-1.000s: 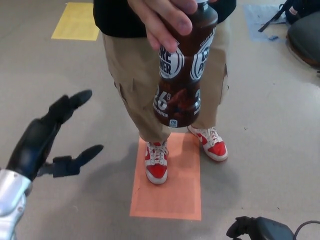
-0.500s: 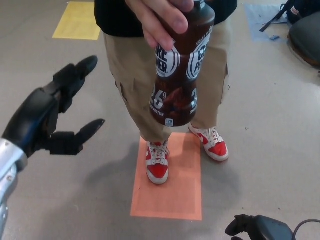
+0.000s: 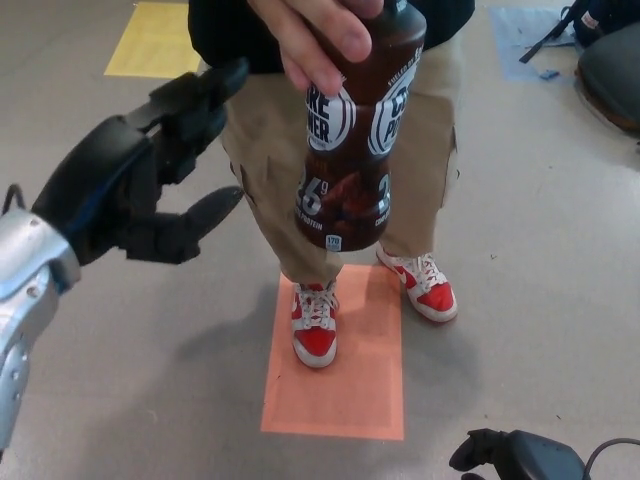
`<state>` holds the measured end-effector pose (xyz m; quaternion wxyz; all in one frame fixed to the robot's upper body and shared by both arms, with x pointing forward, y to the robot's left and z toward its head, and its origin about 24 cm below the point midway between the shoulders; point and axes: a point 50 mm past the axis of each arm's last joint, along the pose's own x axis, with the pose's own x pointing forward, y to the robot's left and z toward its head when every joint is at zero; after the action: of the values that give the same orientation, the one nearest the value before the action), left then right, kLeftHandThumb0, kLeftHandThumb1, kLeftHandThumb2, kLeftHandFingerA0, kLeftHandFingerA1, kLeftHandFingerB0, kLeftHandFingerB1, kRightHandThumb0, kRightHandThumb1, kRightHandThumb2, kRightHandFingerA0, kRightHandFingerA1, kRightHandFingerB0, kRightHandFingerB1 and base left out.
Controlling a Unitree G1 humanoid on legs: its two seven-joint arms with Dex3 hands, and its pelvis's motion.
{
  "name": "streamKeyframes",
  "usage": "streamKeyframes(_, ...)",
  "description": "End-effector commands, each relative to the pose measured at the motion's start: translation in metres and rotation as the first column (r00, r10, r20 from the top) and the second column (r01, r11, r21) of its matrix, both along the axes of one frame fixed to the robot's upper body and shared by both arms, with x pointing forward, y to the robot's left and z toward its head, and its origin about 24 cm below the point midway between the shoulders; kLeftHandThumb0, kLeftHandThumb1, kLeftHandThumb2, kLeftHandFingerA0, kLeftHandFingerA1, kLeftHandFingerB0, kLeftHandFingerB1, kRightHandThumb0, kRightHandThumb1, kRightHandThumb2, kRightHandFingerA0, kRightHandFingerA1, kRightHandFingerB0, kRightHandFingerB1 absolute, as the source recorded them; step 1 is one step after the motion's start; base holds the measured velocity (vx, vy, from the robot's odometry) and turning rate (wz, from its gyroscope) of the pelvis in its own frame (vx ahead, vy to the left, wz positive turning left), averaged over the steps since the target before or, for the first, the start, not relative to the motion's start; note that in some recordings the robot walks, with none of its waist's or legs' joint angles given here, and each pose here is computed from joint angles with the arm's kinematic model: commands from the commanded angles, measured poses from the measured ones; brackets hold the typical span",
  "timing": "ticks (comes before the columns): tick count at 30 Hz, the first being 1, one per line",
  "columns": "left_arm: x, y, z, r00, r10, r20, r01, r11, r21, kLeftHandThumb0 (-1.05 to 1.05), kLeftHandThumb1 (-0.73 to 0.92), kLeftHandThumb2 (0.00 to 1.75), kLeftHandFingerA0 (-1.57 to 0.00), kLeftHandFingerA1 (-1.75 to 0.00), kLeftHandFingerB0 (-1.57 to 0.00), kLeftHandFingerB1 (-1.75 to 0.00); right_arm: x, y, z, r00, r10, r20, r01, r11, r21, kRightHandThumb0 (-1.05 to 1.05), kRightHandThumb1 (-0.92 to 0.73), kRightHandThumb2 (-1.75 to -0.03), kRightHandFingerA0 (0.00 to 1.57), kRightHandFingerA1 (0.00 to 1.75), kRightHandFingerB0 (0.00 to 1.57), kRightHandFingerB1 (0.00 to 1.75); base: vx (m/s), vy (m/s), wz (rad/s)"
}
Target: The robot recieved a bottle of protein shake from a person using its left hand and then shake the protein up and down 2 two times and hand it back to the person
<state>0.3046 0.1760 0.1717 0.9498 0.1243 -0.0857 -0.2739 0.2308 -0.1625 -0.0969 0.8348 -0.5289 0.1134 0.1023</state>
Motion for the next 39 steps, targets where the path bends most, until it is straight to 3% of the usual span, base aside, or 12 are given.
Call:
streamKeyframes(1, -0.023, -0.057, 0.021, 0.825, -0.359, -0.437, 0.387, 0.922, -0.027, -0.87, 0.52, 0.90, 0.00, -0.07, 0.00, 0.00, -0.003, -0.010, 0.001, 0.999, 0.020, 0.045, -0.018, 0.999, -0.030, -0.42, -0.74, -0.77, 0.99, 0.87, 0.82, 0.52, 0.00, 0.000, 0.00)
streamKeyframes(13, -0.025, -0.077, 0.029, 0.803, -0.376, -0.463, 0.432, 0.902, 0.016, -0.87, 0.53, 0.89, 0.00, -0.02, 0.00, 0.00, 0.000, -0.010, 0.003, 0.999, 0.020, 0.049, -0.019, 0.999, -0.025, -0.40, -0.73, -0.77, 0.99, 0.92, 0.83, 0.51, 0.00, 0.000, 0.00)
streamKeyframes(26, -0.024, -0.096, 0.029, 0.785, -0.357, -0.505, 0.458, 0.885, 0.087, -0.88, 0.53, 0.90, 0.00, -0.03, 0.00, 0.00, 0.003, -0.008, 0.005, 0.999, 0.024, 0.048, -0.023, 0.999, -0.030, -0.40, -0.74, -0.75, 0.99, 0.87, 0.83, 0.50, 0.00, 0.000, 0.00)
streamKeyframes(27, -0.023, -0.097, 0.027, 0.786, -0.354, -0.507, 0.457, 0.885, 0.090, -0.85, 0.63, 0.60, 0.00, 0.00, 0.00, 0.00, 0.003, -0.008, 0.005, 0.999, 0.023, 0.048, -0.021, 0.999, -0.026, -0.39, -0.74, -0.75, 0.99, 0.87, 0.83, 0.50, 0.00, 0.000, 0.00)
streamKeyframes(28, -0.022, -0.099, 0.023, 0.784, -0.340, -0.518, 0.447, 0.890, 0.092, -0.86, 0.50, 0.85, 0.00, -0.01, 0.00, 0.00, 0.003, -0.008, 0.004, 0.999, 0.023, 0.046, -0.022, 1.000, -0.016, -0.39, -0.72, -0.76, 0.99, 0.85, 0.84, 0.51, 0.00, 0.000, 0.00)
streamKeyframes(30, -0.022, -0.100, 0.021, 0.784, -0.331, -0.525, 0.441, 0.892, 0.096, -0.86, 0.50, 0.85, 0.00, -0.01, 0.00, 0.00, 0.003, -0.008, 0.004, 0.999, 0.020, 0.042, -0.020, 1.000, -0.012, -0.39, -0.72, -0.77, 0.99, 0.86, 0.84, 0.52, 0.00, 0.000, 0.00)
streamKeyframes(31, -0.022, -0.101, 0.021, 0.785, -0.329, -0.525, 0.440, 0.893, 0.098, -0.83, 0.61, 0.59, 0.00, 0.00, 0.00, 0.00, 0.003, -0.008, 0.004, 0.999, 0.020, 0.040, -0.020, 1.000, -0.013, -0.40, -0.72, -0.78, 0.99, 0.86, 0.84, 0.52, 0.00, 0.000, 0.00)
streamKeyframes(33, -0.021, -0.102, 0.019, 0.787, -0.319, -0.527, 0.435, 0.894, 0.107, -0.82, 0.61, 0.59, 0.00, 0.00, 0.00, 0.00, 0.004, -0.008, 0.004, 0.999, 0.018, 0.032, -0.017, 1.000, -0.013, -0.39, -0.72, -0.78, 0.98, 0.90, 0.83, 0.50, 0.00, 0.000, 0.00)
streamKeyframes(34, -0.021, -0.102, 0.017, 0.787, -0.309, -0.534, 0.425, 0.899, 0.106, -0.84, 0.51, 0.86, 0.00, -0.04, 0.00, 0.00, 0.004, -0.008, 0.004, 0.999, 0.018, 0.030, -0.018, 1.000, -0.014, -0.39, -0.73, -0.79, 0.98, 0.90, 0.82, 0.50, 0.00, 0.000, 0.00)
streamKeyframes(37, -0.018, -0.104, 0.016, 0.789, -0.277, -0.548, 0.393, 0.913, 0.105, -0.85, 0.51, 0.87, 0.00, -0.04, 0.00, 0.00, 0.005, -0.007, 0.005, 0.999, 0.028, 0.033, -0.028, 0.999, -0.018, -0.40, -0.73, -0.78, 0.98, 0.83, 0.83, 0.51, 0.00, 0.000, 0.00)
streamKeyframes(38, -0.016, -0.104, 0.015, 0.791, -0.264, -0.551, 0.380, 0.919, 0.105, -0.81, 0.58, 0.58, 0.00, 0.00, 0.00, 0.00, 0.005, -0.007, 0.005, 0.999, 0.033, 0.032, -0.032, 0.999, -0.020, -0.40, -0.73, -0.79, 0.98, 0.83, 0.82, 0.51, 0.00, 0.000, 0.00)
streamKeyframes(39, -0.014, -0.105, 0.013, 0.792, -0.250, -0.557, 0.364, 0.926, 0.103, -0.81, 0.58, 0.58, 0.00, 0.00, 0.00, 0.00, 0.005, -0.007, 0.005, 0.999, 0.037, 0.030, -0.036, 0.999, -0.023, -0.40, -0.73, -0.79, 0.98, 0.83, 0.82, 0.51, 0.00, 0.000, 0.00)
